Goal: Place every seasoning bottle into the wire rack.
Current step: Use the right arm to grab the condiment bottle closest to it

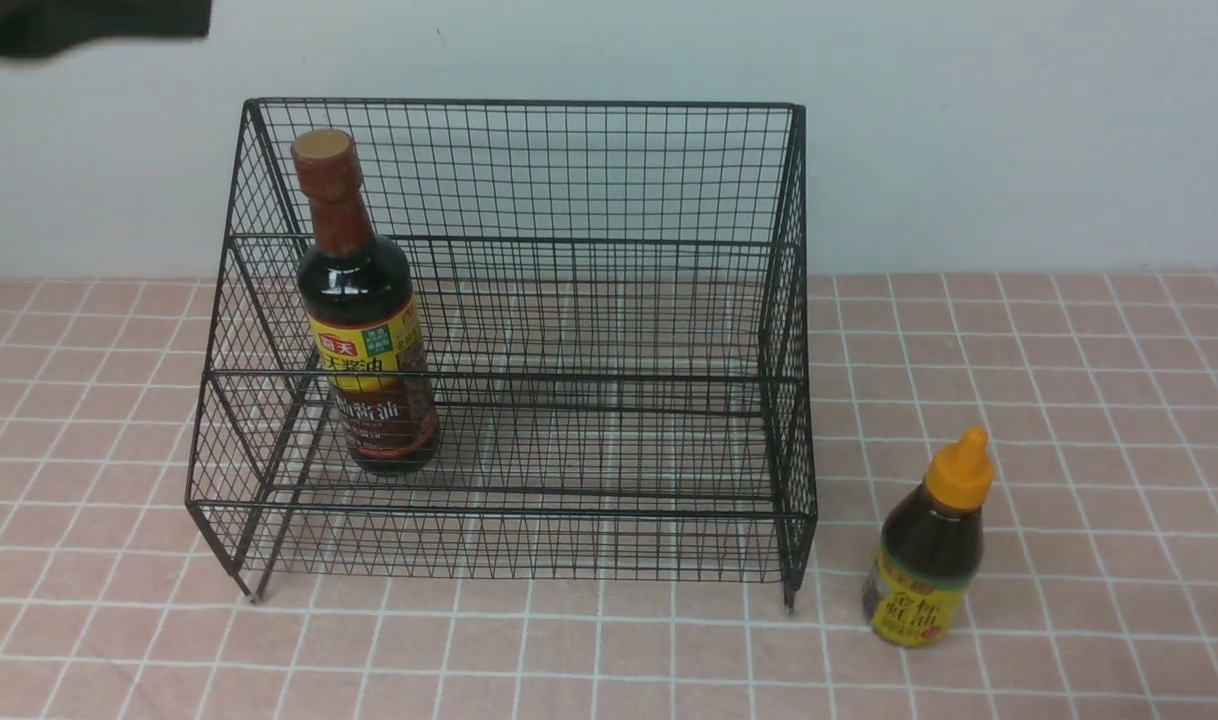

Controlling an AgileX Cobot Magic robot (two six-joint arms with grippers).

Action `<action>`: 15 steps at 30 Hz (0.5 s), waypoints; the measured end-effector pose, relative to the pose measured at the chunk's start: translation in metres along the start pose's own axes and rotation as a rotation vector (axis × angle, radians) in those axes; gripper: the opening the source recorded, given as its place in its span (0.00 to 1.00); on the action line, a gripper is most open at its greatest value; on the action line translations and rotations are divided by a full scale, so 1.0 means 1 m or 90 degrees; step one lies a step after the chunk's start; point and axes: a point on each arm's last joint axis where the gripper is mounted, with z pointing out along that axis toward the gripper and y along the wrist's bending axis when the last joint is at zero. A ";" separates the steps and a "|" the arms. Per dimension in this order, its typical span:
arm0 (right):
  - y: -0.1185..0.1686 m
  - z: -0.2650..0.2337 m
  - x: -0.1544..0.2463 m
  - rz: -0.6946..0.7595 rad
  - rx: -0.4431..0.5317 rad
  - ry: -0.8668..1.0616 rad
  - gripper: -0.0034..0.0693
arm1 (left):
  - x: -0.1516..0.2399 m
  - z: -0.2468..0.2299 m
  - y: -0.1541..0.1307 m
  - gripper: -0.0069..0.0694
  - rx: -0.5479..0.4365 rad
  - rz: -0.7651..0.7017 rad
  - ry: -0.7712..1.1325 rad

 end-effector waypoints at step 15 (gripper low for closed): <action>0.000 0.000 0.000 0.000 0.000 0.000 0.03 | 0.123 0.016 0.009 0.08 -0.025 0.009 -0.002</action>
